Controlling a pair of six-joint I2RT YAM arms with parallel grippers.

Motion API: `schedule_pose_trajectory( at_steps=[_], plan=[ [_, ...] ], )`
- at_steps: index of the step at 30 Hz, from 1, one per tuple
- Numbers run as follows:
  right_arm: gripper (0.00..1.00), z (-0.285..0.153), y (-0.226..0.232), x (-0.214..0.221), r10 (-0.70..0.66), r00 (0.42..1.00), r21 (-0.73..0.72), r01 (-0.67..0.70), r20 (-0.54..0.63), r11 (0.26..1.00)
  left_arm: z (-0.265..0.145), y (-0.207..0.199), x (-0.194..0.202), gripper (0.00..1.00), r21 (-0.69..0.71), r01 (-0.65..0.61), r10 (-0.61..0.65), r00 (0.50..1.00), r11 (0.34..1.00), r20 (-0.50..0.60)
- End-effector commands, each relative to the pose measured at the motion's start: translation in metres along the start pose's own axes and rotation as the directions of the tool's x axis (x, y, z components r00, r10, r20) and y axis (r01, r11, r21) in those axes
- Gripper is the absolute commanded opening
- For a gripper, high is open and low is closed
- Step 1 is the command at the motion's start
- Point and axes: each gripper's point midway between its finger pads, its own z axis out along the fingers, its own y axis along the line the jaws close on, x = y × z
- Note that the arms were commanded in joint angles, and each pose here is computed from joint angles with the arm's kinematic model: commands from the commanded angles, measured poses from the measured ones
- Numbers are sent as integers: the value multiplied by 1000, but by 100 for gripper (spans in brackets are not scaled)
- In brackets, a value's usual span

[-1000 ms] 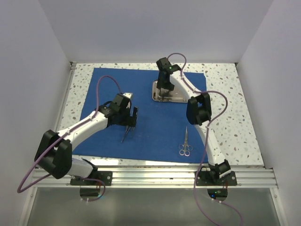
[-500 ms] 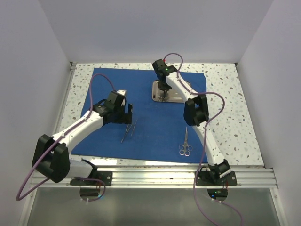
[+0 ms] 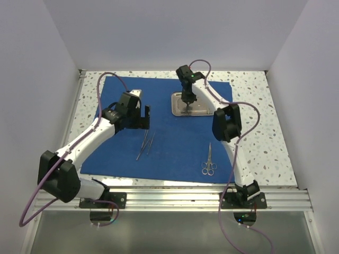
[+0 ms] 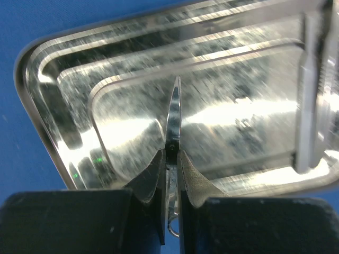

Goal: Open and lay out the surgical kit
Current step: Pick up the medical item from the container, then place the medical item in the surgical kit.

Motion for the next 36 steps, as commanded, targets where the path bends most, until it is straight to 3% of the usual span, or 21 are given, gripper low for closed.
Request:
schedule_pose_trajectory(
  at_steps=[1, 3, 6, 7, 8, 10, 11, 14, 22, 23, 24, 27, 28, 32, 36],
  plan=[
    [0, -99, -16, -43, 54, 990, -93, -42, 128, 995, -3, -4, -32, 100, -3, -8, 8, 998, 1000, 64],
    [0, -124, -31, -35, 59, 988, -106, -44, 145, 993, -4, -9, -44, 100, 6, -8, 7, 997, 1000, 82],
    [0, -125, -52, 2, 45, 994, -86, -36, 101, 996, 6, -17, -55, 100, 20, -12, 10, 997, 1000, 80],
    [0, -147, -61, 2, 61, 990, -107, -48, 129, 993, 7, -19, -59, 100, 26, -13, 11, 997, 1000, 83],
    [0, -135, -75, 33, 40, 997, -68, -36, 68, 997, 7, -23, -67, 100, 38, -15, 11, 995, 999, 98],
    [0, -151, -88, 49, 54, 995, -88, -47, 81, 995, 16, -28, -71, 100, 45, -21, 17, 996, 999, 88],
    [0, -136, -104, 84, 37, 999, -44, -37, 16, 998, 15, -31, -80, 100, 53, -26, 21, 994, 998, 104],
    [0, -134, -121, 131, 40, 999, -71, -41, -15, 997, 25, -38, -91, 100, 66, -36, 29, 994, 997, 107],
    [0, -133, -139, 199, 57, 994, -111, -67, -93, 992, 51, -56, -112, 100, 103, -48, 39, 995, 994, 90],
    [0, -134, -140, 201, 58, 994, -107, -68, -96, 992, 50, -60, -118, 100, 112, -48, 37, 994, 993, 100],
    [8, -137, -143, 201, 60, 994, -100, -69, -96, 993, 55, -62, -118, 100, 117, -47, 37, 995, 992, 91],
    [57, -151, -148, 185, 63, 997, -82, -67, -51, 994, 55, -66, -124, 100, 127, -47, 34, 995, 991, 97],
    [62, -155, -149, 179, 64, 997, -74, -67, -36, 995, 55, -66, -124, 100, 127, -48, 36, 995, 991, 96],
    [67, -181, -142, 113, 52, 993, -77, -44, 102, 996, 51, -61, -120, 99, 113, -46, 35, 995, 993, 95],
    [58, -175, -133, 52, 65, 985, -76, -53, 160, 996, 48, -55, -107, 99, 102, -42, 34, 996, 994, 81]
  ],
)
